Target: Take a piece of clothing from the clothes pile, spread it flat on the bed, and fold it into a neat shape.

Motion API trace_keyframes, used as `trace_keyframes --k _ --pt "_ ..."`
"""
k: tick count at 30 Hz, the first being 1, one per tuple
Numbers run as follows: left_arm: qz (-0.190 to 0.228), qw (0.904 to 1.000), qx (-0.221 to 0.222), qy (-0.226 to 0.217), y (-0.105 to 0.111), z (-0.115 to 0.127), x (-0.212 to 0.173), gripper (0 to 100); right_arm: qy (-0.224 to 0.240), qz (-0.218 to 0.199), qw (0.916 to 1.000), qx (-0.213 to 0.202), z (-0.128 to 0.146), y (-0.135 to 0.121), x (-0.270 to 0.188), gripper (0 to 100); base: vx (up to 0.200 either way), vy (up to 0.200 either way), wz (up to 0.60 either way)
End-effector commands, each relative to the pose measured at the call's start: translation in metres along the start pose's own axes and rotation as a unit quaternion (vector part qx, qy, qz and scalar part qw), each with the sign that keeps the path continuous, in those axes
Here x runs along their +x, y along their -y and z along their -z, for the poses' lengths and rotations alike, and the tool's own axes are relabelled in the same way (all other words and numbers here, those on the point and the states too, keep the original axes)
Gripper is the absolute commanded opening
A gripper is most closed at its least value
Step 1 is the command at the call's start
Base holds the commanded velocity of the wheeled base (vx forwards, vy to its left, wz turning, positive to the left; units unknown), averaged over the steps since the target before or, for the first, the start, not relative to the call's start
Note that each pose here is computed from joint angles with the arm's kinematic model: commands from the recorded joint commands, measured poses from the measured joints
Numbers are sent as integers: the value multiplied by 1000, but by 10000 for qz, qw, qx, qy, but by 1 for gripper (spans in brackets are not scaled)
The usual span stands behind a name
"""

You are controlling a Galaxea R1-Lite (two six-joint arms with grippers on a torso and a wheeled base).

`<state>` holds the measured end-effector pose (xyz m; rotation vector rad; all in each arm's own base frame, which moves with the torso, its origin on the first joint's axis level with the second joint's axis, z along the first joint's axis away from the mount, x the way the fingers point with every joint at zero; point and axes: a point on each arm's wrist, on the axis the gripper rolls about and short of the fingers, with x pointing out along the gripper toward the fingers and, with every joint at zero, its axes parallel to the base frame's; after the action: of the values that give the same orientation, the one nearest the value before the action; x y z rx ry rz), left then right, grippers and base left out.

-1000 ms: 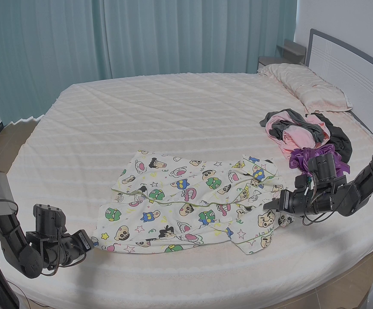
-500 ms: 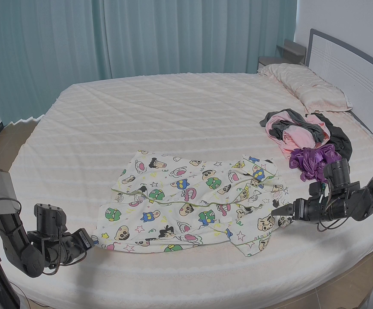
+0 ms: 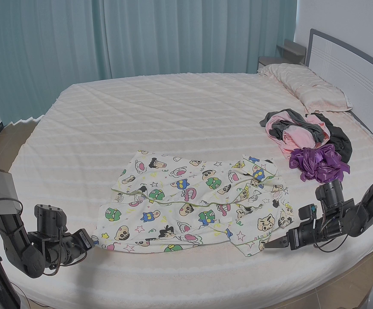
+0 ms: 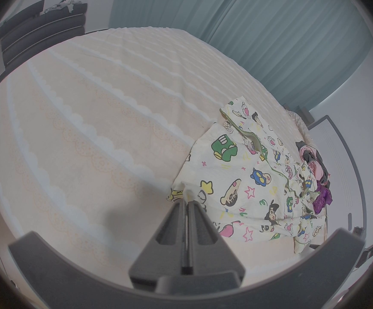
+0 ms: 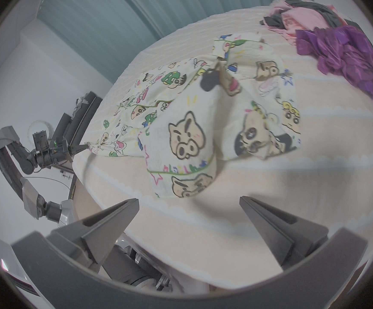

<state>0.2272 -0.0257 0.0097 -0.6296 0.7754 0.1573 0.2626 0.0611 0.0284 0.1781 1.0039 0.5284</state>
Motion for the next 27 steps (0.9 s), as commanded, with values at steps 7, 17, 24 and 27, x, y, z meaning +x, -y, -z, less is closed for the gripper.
trace_keyframes --k 7,17,24,27 --pt "-7 10000 6 -31 0 1 0 0 108 -47 9991 -401 -5 -10 32 100 0 0 0" --pt "-8 10000 7 -21 0 1 0 0 72 50 9985 -545 -11 -16 46 0 0 0 0" --pt "-10 10000 20 -19 0 1 -1 0 89 150 9985 -518 -9 -16 42 0 0 0 0" --pt "-21 9999 84 -51 -1 5 -5 0 103 171 9987 -466 -6 -18 31 0 0 0 0"
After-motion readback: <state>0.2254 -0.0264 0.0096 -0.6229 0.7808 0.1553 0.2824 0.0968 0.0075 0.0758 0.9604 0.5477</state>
